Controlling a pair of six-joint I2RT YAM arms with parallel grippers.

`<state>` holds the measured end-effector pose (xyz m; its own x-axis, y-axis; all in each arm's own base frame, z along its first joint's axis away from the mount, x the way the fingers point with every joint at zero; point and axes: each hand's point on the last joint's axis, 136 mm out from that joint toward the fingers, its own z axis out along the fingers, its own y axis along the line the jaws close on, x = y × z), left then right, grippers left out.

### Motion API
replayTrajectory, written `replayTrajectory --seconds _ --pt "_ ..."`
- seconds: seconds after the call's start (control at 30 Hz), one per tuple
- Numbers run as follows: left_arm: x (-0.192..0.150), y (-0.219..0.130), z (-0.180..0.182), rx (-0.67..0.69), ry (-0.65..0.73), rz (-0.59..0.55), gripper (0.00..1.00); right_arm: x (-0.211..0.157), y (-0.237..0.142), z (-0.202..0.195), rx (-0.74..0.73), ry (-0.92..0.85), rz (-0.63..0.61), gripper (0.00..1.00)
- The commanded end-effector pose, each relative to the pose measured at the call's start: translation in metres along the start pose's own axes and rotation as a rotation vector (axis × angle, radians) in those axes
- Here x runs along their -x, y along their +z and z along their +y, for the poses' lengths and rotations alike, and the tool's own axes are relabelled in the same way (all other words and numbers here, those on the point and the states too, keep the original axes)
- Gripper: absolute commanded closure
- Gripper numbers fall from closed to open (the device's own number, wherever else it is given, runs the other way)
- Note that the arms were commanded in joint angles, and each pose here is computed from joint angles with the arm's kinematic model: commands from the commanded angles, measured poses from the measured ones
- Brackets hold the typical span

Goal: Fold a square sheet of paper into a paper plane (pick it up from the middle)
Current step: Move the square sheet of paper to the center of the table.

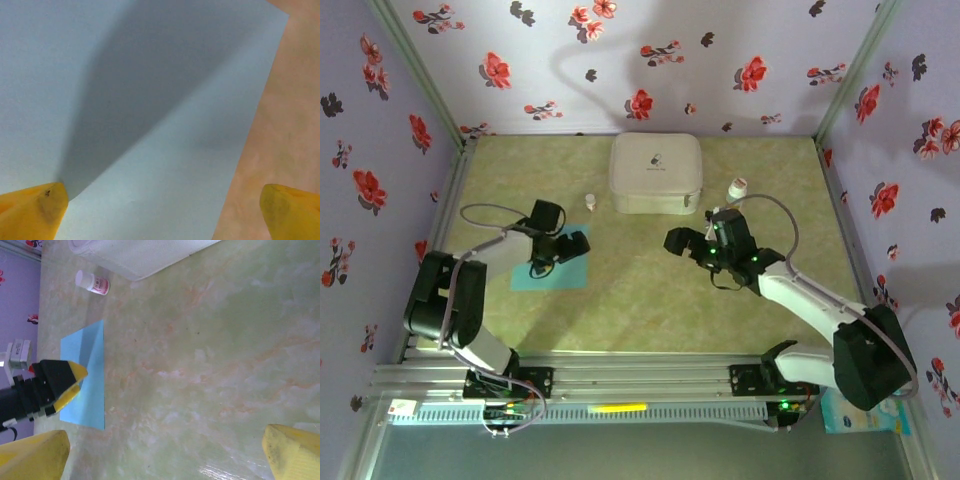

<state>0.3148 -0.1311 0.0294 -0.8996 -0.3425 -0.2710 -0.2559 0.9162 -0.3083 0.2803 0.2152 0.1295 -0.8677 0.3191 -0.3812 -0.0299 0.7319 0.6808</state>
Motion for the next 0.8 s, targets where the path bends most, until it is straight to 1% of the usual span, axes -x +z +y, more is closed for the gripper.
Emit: replayTrajectory --seconds 0.0,0.07,0.13,0.27,0.37,0.47,0.6,0.77 --pt "-0.049 0.007 0.004 0.054 -0.048 0.087 0.0 -0.005 -0.002 -0.011 -0.046 0.034 -0.007 0.01" --pt "-0.061 0.008 -0.003 0.052 -0.056 0.068 0.0 -0.008 -0.002 -0.016 -0.063 0.044 -0.003 0.01" --pt "-0.074 0.01 -0.017 0.014 -0.056 0.063 0.0 -0.009 -0.002 -0.021 -0.077 0.059 -0.01 0.01" --pt "-0.089 0.006 -0.046 -0.01 -0.008 0.041 0.0 -0.012 0.0 -0.03 -0.098 0.088 -0.019 0.01" --pt "-0.096 -0.002 -0.063 -0.016 0.036 0.037 0.0 -0.014 0.0 -0.028 -0.087 0.092 -0.005 0.01" --pt "-0.089 -0.017 -0.073 -0.004 0.094 -0.007 0.0 -0.017 0.0 -0.021 -0.053 0.079 0.02 0.01" --pt "-0.068 -0.039 -0.062 0.09 0.172 -0.078 0.0 -0.018 0.004 -0.01 0.003 0.068 0.038 0.01" --pt "-0.054 -0.046 -0.053 0.136 0.244 -0.068 0.0 -0.021 0.01 0.002 0.04 0.053 0.073 0.01"
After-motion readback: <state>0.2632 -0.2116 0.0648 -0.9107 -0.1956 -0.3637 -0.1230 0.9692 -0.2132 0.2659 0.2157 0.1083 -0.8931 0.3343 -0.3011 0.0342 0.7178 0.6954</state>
